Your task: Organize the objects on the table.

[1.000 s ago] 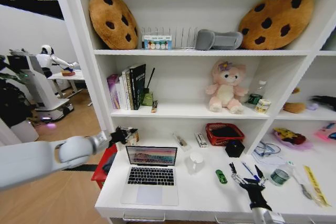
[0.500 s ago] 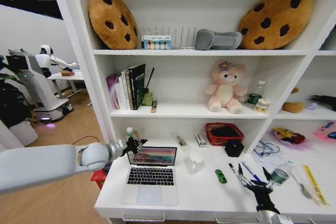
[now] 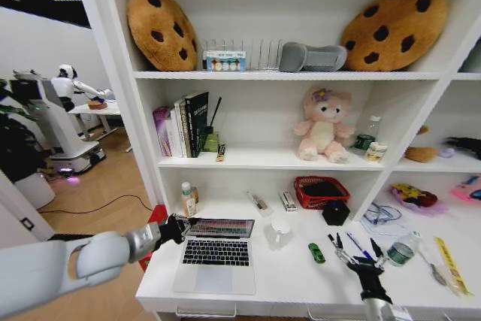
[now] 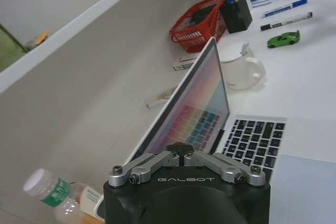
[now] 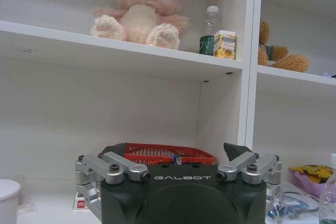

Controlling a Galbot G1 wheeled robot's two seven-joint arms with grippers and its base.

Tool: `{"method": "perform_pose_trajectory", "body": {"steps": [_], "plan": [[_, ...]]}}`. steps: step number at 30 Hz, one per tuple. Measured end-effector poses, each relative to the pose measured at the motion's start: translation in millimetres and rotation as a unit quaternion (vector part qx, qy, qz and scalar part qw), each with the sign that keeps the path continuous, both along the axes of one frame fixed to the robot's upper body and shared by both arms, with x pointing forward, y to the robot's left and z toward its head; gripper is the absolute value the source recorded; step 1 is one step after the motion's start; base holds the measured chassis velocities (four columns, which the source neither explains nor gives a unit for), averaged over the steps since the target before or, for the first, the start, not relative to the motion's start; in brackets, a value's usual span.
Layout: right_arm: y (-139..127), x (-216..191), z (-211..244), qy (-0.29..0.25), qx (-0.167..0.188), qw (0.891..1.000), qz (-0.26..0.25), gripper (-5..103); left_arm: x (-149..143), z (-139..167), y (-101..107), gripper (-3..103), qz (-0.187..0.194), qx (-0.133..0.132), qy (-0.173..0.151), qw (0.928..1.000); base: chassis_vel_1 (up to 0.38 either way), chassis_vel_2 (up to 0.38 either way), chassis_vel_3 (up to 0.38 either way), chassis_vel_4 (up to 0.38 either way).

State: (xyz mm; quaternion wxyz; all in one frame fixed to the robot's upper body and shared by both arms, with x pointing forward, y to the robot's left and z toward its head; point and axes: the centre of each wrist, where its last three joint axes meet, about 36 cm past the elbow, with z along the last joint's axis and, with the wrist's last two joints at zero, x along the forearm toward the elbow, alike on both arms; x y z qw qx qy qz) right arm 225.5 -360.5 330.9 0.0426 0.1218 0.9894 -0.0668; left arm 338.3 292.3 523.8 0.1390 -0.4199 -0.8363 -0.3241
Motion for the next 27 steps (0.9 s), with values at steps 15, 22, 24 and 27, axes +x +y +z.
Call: {"method": "perform_pose_trajectory", "body": {"steps": [15, 22, 24, 27], "plan": [[-8, -11, 5, -0.005, -0.004, 1.000, -0.011, 100, 76, 20, -14, 0, -0.014, 0.020, -0.036, 0.9990, 0.000, 0.000, 0.000, 0.000], [-17, -18, 6, -0.010, -0.001, 1.000, -0.024, 100, 84, -2, -24, 0, -0.022, 0.033, -0.025, 0.9989, 0.000, 0.000, 0.000, 0.000], [-18, -18, 5, -0.010, 0.000, 1.000, -0.025, 100, 79, -2, -25, 0, -0.025, 0.032, -0.019, 0.9990, 0.000, 0.000, 0.000, 0.000], [-19, -16, 2, -0.011, 0.002, 1.000, -0.030, 100, 51, -6, -23, 0, -0.018, 0.023, 0.007, 0.9996, 0.000, 0.000, 0.000, 0.000]]}}
